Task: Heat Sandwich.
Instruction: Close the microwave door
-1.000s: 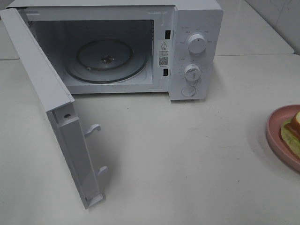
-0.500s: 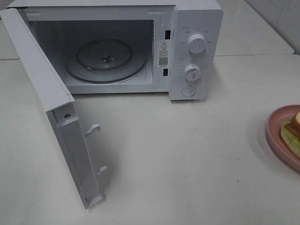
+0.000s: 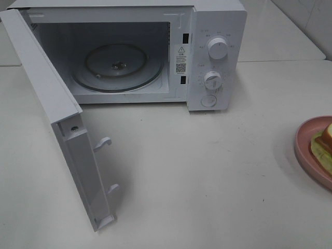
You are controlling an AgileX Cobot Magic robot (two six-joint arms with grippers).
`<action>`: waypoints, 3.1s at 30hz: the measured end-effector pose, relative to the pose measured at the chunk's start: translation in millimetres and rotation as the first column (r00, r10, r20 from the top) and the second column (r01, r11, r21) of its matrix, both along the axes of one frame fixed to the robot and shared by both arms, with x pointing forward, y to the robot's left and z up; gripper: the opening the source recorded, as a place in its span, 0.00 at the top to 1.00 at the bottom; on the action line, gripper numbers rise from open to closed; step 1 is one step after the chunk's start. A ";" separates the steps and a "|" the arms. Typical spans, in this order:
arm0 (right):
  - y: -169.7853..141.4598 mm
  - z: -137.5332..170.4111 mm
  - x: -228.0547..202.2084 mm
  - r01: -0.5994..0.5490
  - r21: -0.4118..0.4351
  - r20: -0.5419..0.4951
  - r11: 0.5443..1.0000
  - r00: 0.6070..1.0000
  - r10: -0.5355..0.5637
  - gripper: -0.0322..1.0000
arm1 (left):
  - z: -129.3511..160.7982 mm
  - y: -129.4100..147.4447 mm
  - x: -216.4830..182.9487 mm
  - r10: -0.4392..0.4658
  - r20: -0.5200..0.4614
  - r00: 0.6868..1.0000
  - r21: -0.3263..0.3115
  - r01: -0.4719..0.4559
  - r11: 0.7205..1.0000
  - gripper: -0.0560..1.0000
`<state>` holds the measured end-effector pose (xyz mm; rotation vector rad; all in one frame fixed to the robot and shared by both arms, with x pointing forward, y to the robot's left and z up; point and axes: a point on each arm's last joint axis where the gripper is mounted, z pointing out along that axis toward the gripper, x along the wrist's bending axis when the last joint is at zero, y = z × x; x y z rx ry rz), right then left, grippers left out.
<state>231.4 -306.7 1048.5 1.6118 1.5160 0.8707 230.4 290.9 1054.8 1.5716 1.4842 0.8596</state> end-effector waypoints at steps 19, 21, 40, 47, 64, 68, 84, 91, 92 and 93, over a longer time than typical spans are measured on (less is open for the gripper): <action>0.0 0.0 0.0 0.000 0.000 0.000 1.000 1.000 0.000 0.23 | 15.1 0.4 32.3 0.003 -0.081 0.997 -0.016 -0.005 1.000 0.17; 0.0 0.0 0.0 0.000 0.000 0.000 1.000 1.000 0.000 0.23 | 15.5 1.1 40.9 0.008 -0.103 0.995 -0.013 -0.009 1.000 0.24; 0.0 0.0 0.0 0.000 0.000 0.000 1.000 1.000 0.000 0.23 | 0.9 7.1 133.1 0.059 -0.168 0.984 -0.009 -0.062 0.998 0.95; 0.0 0.0 0.0 0.000 0.000 0.000 1.000 1.000 0.000 0.23 | -21.7 10.2 155.1 0.075 -0.088 0.993 0.023 -0.073 0.997 0.95; 0.0 0.0 0.0 0.000 0.000 0.000 1.000 1.000 0.000 0.23 | -55.2 18.0 208.9 0.132 0.125 0.983 0.050 -0.139 0.989 0.95; 0.0 0.0 0.0 0.000 0.000 0.000 1.000 1.000 0.000 0.23 | -62.9 17.5 215.2 0.109 0.182 0.977 0.076 -0.125 0.989 0.95; 0.0 0.0 0.0 0.000 0.000 0.000 1.000 1.000 0.000 0.23 | -92.2 -5.4 246.2 -0.149 0.283 0.947 0.072 0.134 0.988 0.95; 0.0 0.0 0.0 0.000 0.000 0.000 1.000 1.000 0.000 0.23 | -98.5 -16.5 259.4 -0.253 0.325 0.911 0.041 0.254 0.966 0.95; 0.0 0.0 0.0 0.000 0.000 0.000 1.000 1.000 0.000 0.23 | -99.1 -17.5 260.7 -0.259 0.334 0.906 0.031 0.264 0.964 0.95; 0.0 0.0 0.0 0.000 0.000 0.000 1.000 1.000 0.000 0.23 | -100.7 -18.2 261.3 -0.261 0.336 0.905 0.023 0.269 0.963 0.95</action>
